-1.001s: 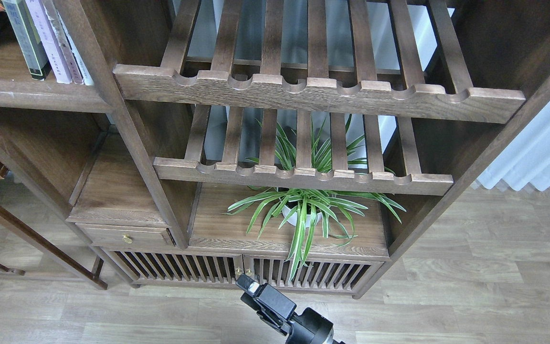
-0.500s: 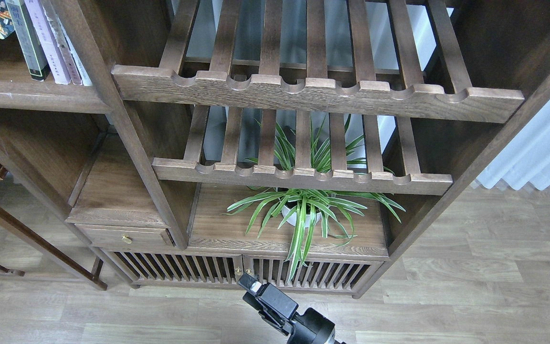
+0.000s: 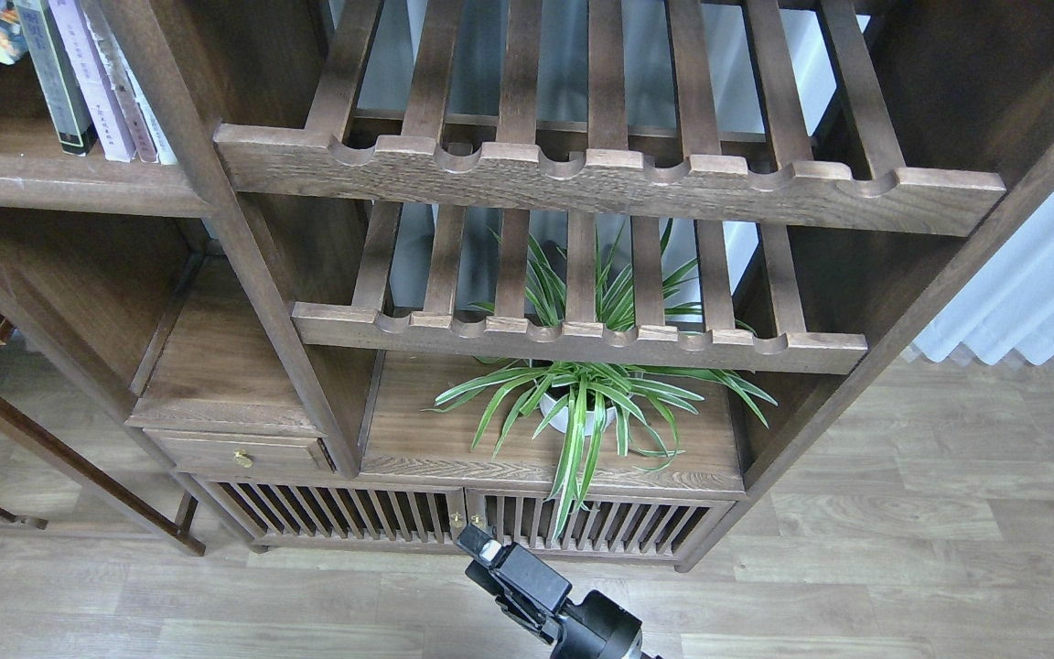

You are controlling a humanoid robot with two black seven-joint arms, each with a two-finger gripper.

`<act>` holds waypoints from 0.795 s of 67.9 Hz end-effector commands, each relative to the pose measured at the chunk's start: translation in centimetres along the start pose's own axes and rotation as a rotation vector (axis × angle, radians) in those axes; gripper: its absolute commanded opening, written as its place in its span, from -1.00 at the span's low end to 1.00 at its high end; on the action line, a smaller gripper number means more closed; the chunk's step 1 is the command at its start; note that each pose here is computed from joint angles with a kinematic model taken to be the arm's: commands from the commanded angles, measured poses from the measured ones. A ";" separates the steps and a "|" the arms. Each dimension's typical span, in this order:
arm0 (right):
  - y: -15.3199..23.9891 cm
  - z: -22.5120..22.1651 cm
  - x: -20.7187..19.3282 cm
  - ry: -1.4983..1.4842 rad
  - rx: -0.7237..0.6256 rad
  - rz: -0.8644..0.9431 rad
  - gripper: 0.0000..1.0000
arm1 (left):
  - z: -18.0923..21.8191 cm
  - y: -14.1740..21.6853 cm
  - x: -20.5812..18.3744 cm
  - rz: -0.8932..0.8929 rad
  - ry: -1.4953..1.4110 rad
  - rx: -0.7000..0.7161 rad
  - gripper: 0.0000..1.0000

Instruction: Organize books on shelf

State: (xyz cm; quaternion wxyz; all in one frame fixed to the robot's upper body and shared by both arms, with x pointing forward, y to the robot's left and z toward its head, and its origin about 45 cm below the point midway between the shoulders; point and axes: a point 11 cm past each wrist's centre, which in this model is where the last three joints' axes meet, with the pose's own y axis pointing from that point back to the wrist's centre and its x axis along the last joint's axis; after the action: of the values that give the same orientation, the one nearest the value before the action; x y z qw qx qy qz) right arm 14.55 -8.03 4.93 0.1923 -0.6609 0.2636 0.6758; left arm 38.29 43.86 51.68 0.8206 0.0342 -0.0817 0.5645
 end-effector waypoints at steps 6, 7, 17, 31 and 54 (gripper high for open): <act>0.0 0.0 0.0 -0.001 0.000 0.001 0.99 | 1.1 1.3 1.1 0.037 -0.035 0.004 -0.91; 0.0 0.0 0.0 -0.001 0.000 0.001 0.99 | 1.2 1.3 1.1 0.038 -0.036 0.004 -0.91; 0.0 0.0 0.0 -0.001 0.000 -0.001 0.99 | 1.4 1.8 1.6 0.053 -0.047 0.010 -0.90; 0.0 0.0 0.0 -0.001 0.000 -0.001 0.99 | 2.7 3.4 3.4 0.114 -0.069 0.012 -0.90; 0.0 0.1 0.0 -0.004 0.000 0.000 0.99 | -0.2 1.5 2.4 0.079 -0.042 0.060 -0.90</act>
State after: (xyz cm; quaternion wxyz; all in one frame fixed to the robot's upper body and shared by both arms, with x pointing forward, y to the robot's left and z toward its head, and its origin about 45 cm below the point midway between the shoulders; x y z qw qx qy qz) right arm 14.47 -8.00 4.95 0.1927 -0.6602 0.2630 0.6766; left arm 36.73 47.76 53.49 0.7855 0.0589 -0.0948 0.6087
